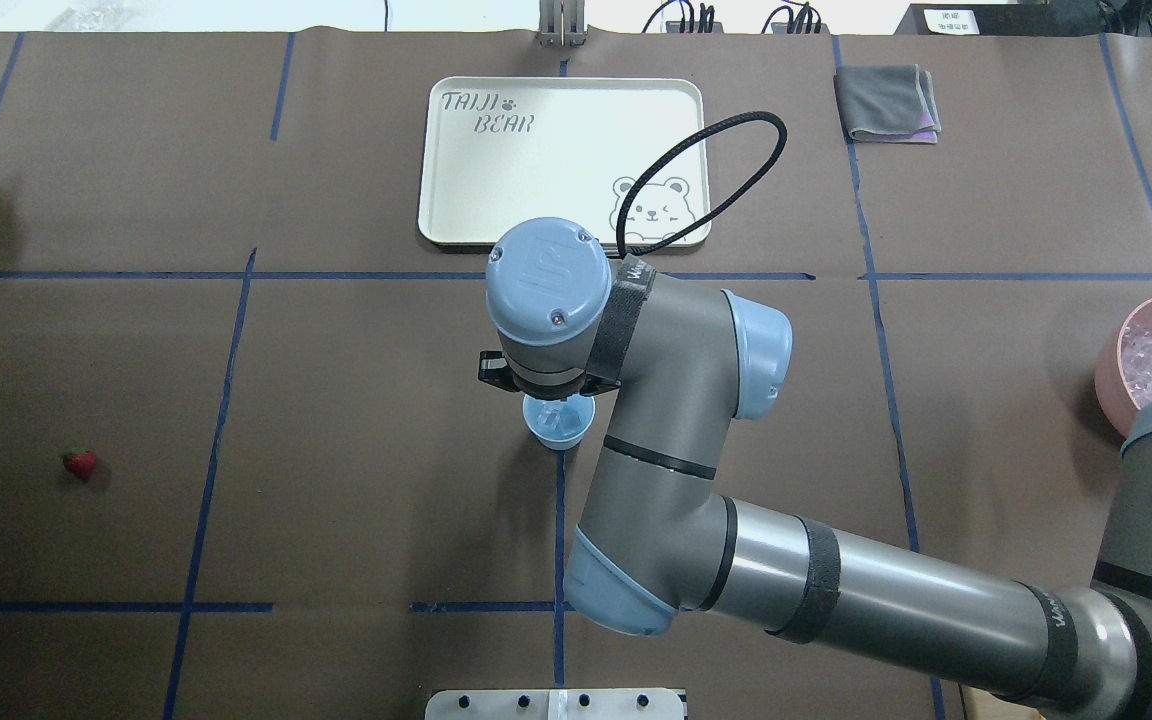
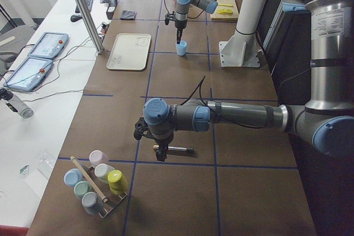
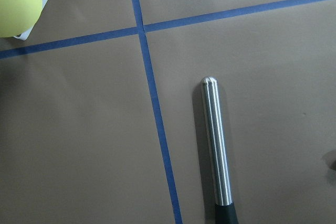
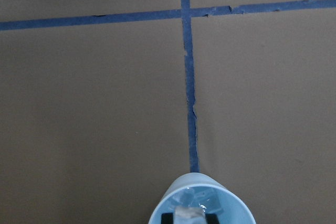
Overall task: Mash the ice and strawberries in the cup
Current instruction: 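Carry the ice cube with the right gripper into the blue cup, then release the ice cube and move the right gripper back to the bowl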
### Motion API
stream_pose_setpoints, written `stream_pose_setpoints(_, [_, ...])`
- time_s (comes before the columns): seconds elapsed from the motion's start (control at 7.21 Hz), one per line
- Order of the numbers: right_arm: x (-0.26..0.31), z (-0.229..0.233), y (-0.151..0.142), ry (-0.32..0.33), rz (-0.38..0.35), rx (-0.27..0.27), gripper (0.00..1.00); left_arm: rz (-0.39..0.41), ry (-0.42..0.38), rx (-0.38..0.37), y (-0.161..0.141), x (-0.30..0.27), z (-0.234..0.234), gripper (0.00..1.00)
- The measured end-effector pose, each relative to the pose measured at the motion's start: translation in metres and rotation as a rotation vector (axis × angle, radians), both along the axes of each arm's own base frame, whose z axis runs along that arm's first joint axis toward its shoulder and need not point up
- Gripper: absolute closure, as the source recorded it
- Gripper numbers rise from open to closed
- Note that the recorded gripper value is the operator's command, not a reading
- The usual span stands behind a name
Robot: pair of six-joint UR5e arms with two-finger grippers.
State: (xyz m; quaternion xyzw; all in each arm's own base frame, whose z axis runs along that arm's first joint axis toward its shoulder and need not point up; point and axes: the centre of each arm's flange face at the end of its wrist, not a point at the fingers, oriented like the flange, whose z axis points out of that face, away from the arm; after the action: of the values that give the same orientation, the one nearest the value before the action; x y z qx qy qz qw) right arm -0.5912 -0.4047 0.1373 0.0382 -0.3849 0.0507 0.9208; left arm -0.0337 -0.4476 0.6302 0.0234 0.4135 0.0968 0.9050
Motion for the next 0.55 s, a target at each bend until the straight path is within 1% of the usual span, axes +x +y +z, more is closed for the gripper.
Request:
stream_pose_setpoints(0.14, [-0.0013, 0.0026, 0.0014, 0.004, -0.005, 0.003, 0.03, 0.001, 0.0, 0.0, 0.0, 0.0003, 0.0, 0.0])
stream_pose_setpoints(0.55, [-0.0017, 0.0076, 0.0031, 0.01, -0.011, 0.006, 0.02, 0.001, 0.0, -0.001, -0.0001, 0.0006, -0.0001, 0.0])
